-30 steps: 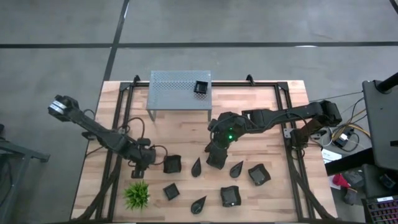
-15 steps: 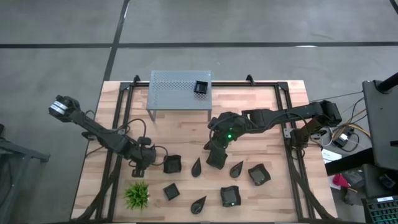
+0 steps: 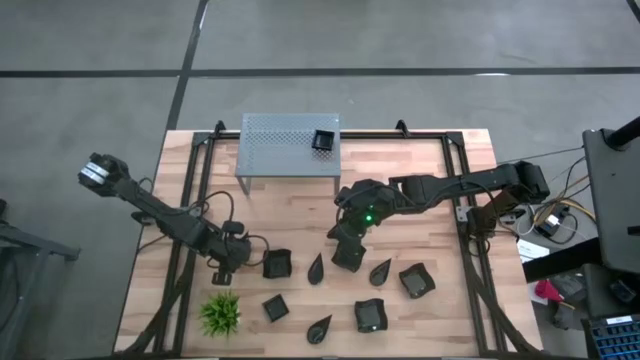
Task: Pick & Place Mini shaped plates
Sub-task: Put the right drop-shaped plate on the middle shelf
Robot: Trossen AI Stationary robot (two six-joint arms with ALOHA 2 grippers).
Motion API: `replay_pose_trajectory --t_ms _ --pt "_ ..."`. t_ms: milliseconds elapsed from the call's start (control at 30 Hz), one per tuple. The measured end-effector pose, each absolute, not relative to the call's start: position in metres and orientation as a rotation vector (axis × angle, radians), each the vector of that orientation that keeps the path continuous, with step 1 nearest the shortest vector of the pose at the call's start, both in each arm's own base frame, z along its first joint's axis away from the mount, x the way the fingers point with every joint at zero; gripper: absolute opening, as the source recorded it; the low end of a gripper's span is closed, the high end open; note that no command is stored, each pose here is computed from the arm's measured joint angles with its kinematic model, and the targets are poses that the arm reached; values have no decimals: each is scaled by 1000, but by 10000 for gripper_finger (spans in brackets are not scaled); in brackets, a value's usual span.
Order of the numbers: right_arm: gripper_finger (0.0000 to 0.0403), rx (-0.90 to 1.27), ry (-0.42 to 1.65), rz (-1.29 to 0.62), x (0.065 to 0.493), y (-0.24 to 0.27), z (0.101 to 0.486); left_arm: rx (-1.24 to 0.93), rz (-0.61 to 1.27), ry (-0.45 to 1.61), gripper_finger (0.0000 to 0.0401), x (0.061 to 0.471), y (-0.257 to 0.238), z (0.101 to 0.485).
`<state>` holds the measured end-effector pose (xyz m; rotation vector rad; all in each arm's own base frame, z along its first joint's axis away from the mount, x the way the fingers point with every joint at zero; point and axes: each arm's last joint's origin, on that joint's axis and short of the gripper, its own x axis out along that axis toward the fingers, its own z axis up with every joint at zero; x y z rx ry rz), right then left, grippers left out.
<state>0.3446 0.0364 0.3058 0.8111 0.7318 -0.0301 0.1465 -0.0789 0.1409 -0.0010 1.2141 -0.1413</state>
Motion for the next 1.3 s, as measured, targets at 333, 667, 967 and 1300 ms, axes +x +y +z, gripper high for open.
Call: replay_pose_trajectory --t_ms 333,667,967,1300 --pt "57 816 722 -53 345 36 306 3 -131 1210 92 146 -78 139" --pt "57 816 722 -52 345 36 306 -35 -123 1203 3 148 -80 142" --pt "57 817 722 -52 345 36 306 -62 -114 1194 0 156 -84 160" --pt "57 813 721 -50 345 36 306 -54 -49 1225 0 161 -85 189"
